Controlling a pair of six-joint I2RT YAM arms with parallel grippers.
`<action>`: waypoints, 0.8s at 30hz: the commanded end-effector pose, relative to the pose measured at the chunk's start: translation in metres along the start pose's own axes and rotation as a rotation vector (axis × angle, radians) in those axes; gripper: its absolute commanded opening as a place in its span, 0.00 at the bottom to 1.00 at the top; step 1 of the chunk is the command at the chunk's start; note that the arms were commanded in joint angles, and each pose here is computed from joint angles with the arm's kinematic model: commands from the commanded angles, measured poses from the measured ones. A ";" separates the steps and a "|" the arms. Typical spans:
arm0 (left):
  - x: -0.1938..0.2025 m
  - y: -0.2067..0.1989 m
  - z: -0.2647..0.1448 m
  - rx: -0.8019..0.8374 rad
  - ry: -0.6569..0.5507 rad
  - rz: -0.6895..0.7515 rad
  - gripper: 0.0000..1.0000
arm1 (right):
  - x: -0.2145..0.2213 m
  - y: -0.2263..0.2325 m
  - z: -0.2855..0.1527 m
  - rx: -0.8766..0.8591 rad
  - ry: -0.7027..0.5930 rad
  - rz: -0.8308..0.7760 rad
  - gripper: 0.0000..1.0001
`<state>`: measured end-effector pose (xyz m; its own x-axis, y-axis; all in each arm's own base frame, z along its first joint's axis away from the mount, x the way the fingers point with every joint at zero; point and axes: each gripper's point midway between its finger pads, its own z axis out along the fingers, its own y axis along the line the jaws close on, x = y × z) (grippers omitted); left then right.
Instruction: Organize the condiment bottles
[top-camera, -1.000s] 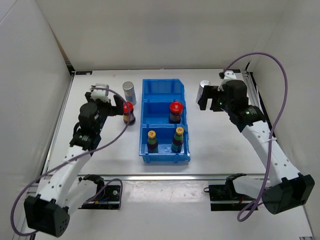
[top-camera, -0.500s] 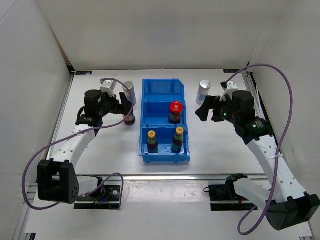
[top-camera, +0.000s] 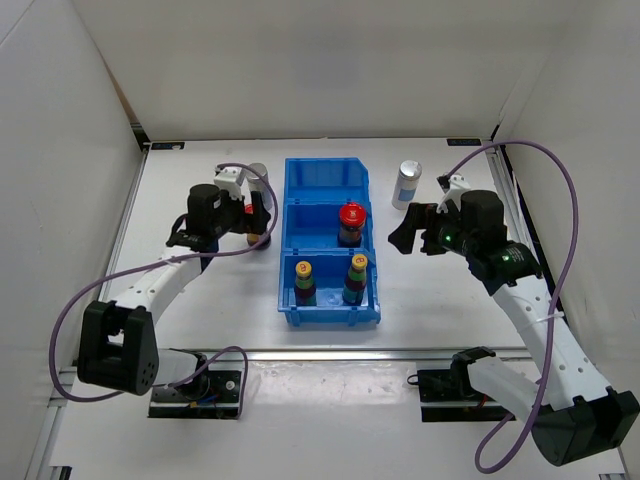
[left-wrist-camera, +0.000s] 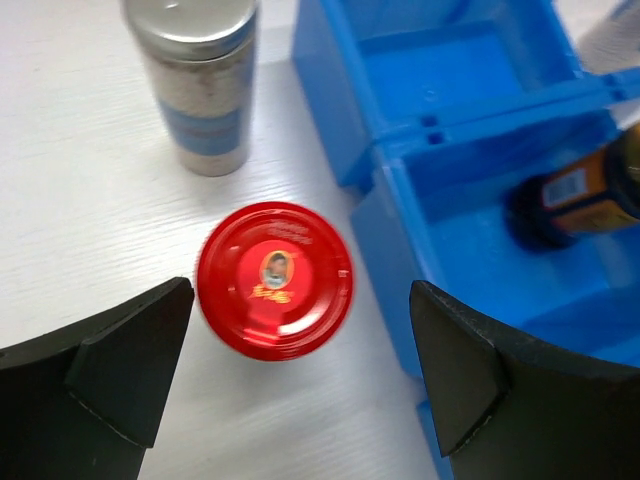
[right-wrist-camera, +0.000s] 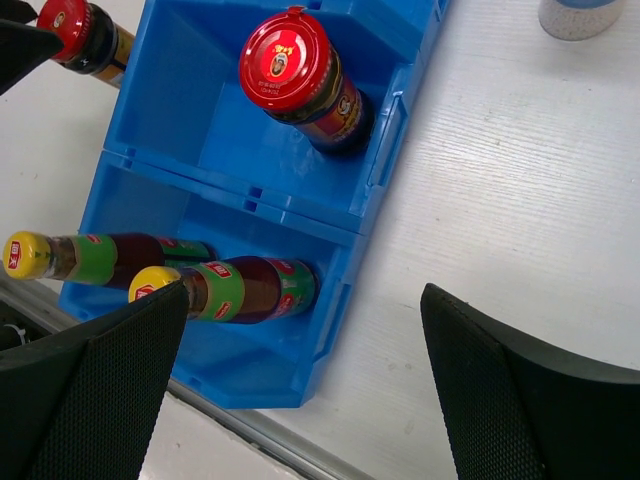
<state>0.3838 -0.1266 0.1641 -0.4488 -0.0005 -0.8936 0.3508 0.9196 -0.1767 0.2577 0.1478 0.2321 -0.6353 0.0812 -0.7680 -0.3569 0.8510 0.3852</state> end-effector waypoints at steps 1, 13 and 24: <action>0.004 0.019 -0.005 -0.106 -0.018 0.012 1.00 | -0.012 0.009 -0.006 -0.035 -0.044 -0.004 1.00; 0.024 0.017 0.005 -0.088 0.008 -0.006 1.00 | -0.015 0.009 -0.002 -0.033 -0.035 0.008 1.00; 0.027 0.001 0.029 0.009 0.042 -0.026 0.88 | -0.014 0.008 0.001 -0.027 -0.019 0.014 1.00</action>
<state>0.3860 -0.1234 0.1086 -0.5246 0.0127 -0.8513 0.3004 0.9383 -0.1712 0.2592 0.1496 0.2272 -0.6565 0.0909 -0.7489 -0.3406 0.8501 0.4018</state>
